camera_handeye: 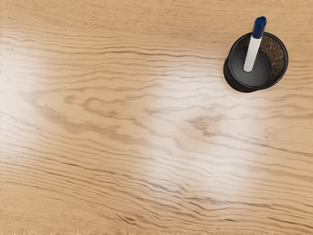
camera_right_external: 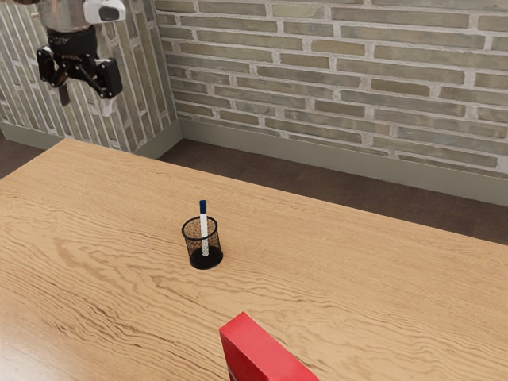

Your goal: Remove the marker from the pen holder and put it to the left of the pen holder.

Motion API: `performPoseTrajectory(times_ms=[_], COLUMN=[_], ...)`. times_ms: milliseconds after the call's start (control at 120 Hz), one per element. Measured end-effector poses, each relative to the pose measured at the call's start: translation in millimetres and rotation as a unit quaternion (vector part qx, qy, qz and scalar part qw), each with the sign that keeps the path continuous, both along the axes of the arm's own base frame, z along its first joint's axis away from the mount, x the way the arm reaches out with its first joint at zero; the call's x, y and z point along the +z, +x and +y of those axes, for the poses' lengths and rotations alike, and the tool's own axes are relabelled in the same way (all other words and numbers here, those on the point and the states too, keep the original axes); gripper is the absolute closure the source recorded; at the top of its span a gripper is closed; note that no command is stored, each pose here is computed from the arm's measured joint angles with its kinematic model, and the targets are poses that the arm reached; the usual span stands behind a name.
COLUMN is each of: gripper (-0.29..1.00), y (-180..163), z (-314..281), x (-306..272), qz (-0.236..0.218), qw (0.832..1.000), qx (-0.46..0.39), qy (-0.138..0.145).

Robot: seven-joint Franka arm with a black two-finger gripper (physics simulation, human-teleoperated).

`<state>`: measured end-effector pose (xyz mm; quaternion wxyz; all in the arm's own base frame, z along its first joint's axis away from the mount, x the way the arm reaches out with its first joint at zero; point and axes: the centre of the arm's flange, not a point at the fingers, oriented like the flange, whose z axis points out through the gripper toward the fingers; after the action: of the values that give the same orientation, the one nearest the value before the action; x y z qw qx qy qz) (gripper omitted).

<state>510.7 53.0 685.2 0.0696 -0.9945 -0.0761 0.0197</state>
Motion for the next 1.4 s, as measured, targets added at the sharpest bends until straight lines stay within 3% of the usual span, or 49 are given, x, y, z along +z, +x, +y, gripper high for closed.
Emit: performPoseTrajectory(times_ms=[167, 375, 567, 750, 1092, 1400], gripper=[0.00, 0.00, 0.00, 0.00, 0.00, 0.00], y=[-4, 21, 58, 74, 122, 146], z=[4, -38, -92, -56, -72, -66], x=[-7, -134, -223, -273, -313, -327], qz=[0.007, 0.050, 0.025, 0.002, -0.052, -0.067], qw=[1.000, 0.998, 0.998, 1.000, 0.998, 0.998], qx=[0.009, -0.026, -0.058, -0.014, -0.019, -0.014], qy=[-0.002, -0.004, -0.005, -0.012, -0.012, -0.015])
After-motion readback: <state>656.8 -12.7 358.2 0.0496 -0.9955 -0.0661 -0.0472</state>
